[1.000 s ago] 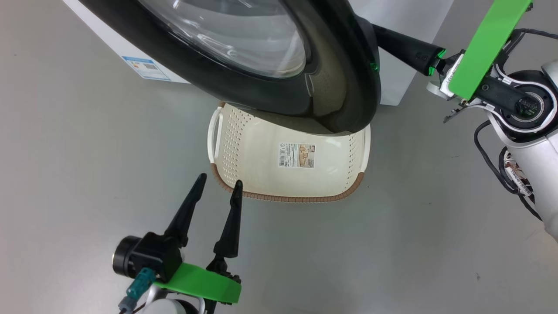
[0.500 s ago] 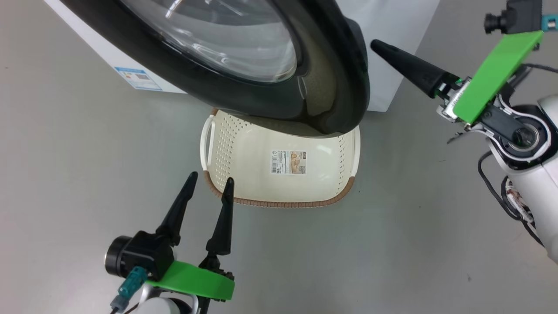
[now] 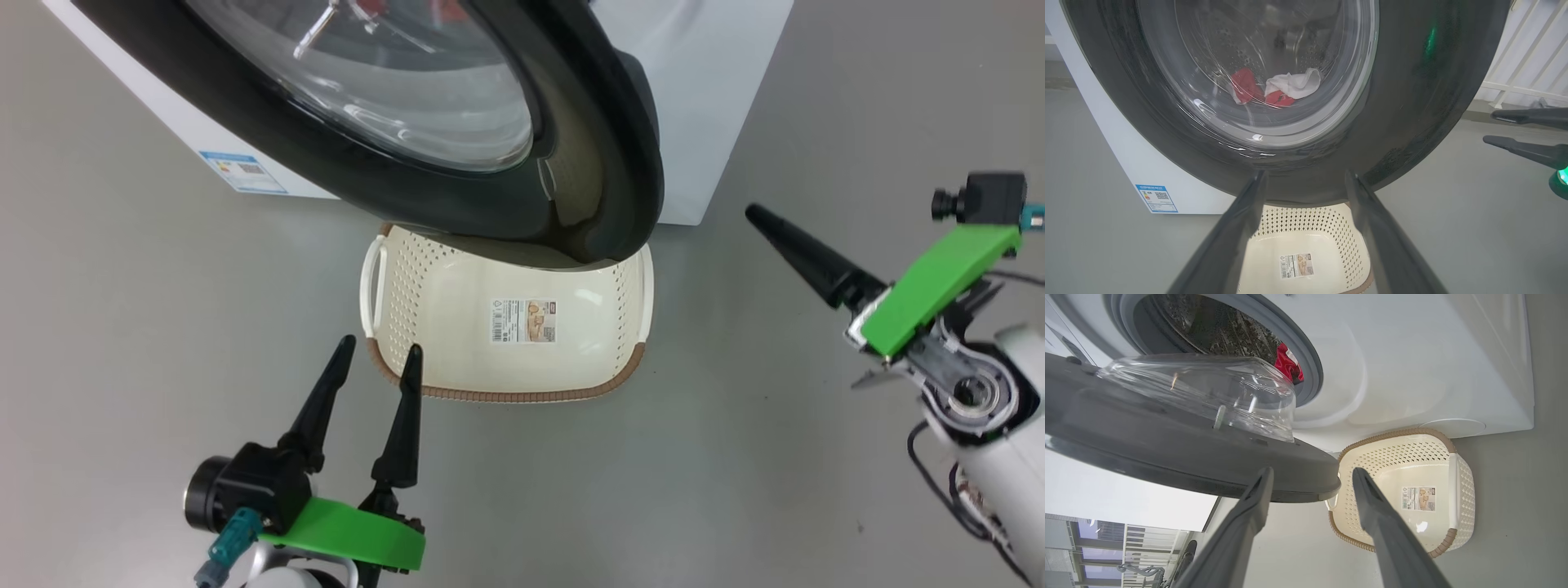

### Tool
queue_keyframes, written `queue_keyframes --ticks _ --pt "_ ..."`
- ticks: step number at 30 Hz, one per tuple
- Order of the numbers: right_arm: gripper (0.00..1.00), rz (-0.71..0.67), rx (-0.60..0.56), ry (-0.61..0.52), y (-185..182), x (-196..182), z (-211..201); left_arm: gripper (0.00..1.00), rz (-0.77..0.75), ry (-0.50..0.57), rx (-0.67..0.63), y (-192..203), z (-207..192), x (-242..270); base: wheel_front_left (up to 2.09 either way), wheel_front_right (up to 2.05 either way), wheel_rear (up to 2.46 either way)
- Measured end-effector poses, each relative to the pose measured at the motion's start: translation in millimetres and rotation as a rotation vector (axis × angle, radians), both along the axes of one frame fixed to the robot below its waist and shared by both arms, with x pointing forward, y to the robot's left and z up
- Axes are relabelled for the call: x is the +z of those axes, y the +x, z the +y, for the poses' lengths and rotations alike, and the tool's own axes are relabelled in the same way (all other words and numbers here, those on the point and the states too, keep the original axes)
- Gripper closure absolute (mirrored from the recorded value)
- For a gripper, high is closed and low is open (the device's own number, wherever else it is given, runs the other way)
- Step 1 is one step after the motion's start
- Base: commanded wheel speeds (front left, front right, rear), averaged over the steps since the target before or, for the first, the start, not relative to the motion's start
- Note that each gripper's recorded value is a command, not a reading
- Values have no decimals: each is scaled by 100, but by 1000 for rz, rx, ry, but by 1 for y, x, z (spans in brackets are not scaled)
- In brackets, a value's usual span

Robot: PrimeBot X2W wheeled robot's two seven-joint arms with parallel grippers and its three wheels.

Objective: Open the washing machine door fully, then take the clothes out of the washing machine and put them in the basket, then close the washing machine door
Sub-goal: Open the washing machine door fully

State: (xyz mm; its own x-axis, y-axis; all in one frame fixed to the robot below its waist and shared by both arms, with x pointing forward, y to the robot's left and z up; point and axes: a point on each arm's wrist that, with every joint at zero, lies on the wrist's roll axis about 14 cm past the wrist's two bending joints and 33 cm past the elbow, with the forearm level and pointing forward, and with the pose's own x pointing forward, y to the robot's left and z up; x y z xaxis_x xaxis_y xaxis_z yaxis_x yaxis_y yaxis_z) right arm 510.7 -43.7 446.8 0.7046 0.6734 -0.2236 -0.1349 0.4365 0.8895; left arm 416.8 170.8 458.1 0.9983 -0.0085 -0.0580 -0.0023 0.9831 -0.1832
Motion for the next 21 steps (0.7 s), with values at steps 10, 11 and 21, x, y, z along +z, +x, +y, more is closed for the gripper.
queue_keyframes --ticks 10,11,21 --pt "0 22 -90 -112 -38 -33 -32 0 4 -10 3 -9 1 0 0 0 0" --pt "0 23 -99 -127 -40 -37 -35 0 1 -11 2 -9 0 1 0 0 0" --pt "0 -16 -168 -249 -66 -56 -61 0 3 -11 -3 -15 -2 1 0 0 0"
